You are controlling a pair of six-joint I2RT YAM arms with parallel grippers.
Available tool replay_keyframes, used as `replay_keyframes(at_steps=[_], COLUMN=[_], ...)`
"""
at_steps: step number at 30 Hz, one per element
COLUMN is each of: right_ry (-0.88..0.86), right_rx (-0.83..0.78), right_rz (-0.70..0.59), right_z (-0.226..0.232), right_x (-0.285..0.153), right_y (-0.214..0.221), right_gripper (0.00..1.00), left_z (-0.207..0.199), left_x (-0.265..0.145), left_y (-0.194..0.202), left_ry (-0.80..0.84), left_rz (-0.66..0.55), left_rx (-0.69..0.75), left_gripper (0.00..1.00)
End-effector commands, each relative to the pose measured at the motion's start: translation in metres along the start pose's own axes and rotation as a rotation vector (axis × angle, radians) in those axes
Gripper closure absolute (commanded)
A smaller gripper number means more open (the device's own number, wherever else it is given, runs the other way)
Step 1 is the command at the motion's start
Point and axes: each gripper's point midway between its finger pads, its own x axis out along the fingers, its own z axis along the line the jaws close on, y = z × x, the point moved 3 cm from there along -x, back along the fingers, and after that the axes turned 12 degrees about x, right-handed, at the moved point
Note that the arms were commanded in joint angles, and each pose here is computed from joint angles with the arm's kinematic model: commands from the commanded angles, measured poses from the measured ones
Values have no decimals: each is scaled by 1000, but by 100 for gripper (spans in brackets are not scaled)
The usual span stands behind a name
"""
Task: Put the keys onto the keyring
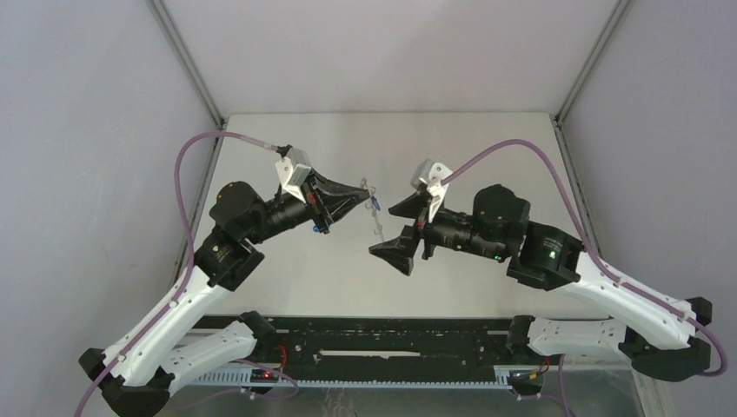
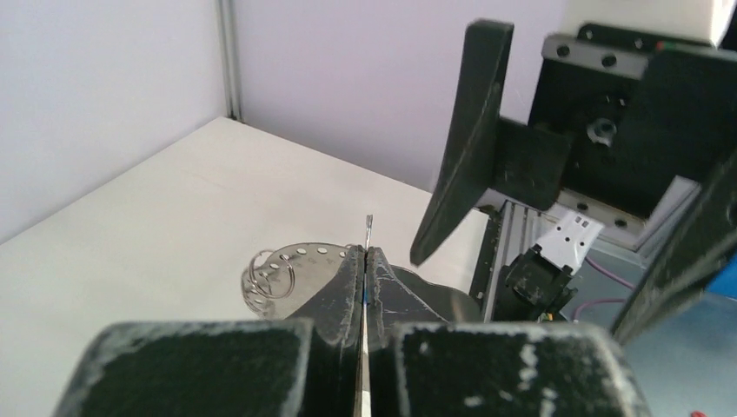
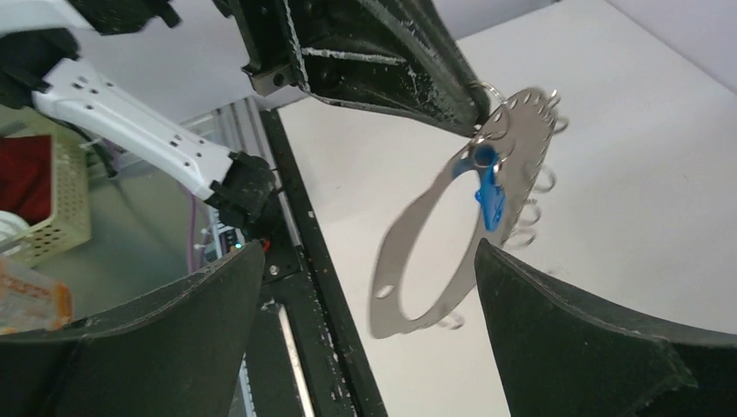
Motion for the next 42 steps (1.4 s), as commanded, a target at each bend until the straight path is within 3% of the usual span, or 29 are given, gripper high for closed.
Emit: replay_keyframes(at_steps=[1, 5, 7, 10, 17, 19, 20, 22, 23, 25, 29, 37, 42], right_ry=[221, 331, 383, 422, 295, 218, 195, 142, 123, 60, -31, -168, -190], right_rx=[-50, -79, -83, -77, 10, 73, 111, 173, 207, 288, 444, 710, 769], right_rz=[-21, -17, -14, -23, 5, 31, 43, 76, 88, 122, 173, 266, 293], right_z=[-21, -33, -41, -50, -44, -41, -41, -41, -43, -45, -50, -57, -59], right_x=[16, 26, 31, 37, 42, 38, 36, 29, 26, 20, 12, 15, 19], right_y=[7, 14, 17, 17, 18, 19, 19, 21, 21, 21, 19, 16, 18], right_gripper=[0, 2, 11, 41, 97, 100, 100, 100, 100, 100, 100, 100, 100], left_z=[12, 11, 10, 9, 8, 9, 10, 13, 13, 12, -5, -29, -32], left_x=[0, 0, -1, -1, -3, -4, -4, -6, -8, -14, -34, -49, -46], left_y=[-4, -5, -7, -8, -7, -3, 0, 7, 11, 20, 39, 71, 78], left_ry=[-67, -66, -59, -54, -48, -51, -56, -61, -58, -33, 132, 348, 404], left_rz=[-26, -25, -29, -32, -30, -22, -17, -1, 14, 58, 109, 46, 15], left_rx=[40, 36, 35, 33, 38, 51, 59, 89, 116, 185, 476, 1121, 1319], left_gripper=[100, 100, 100, 100, 100, 98, 86, 49, 25, 8, 0, 0, 0])
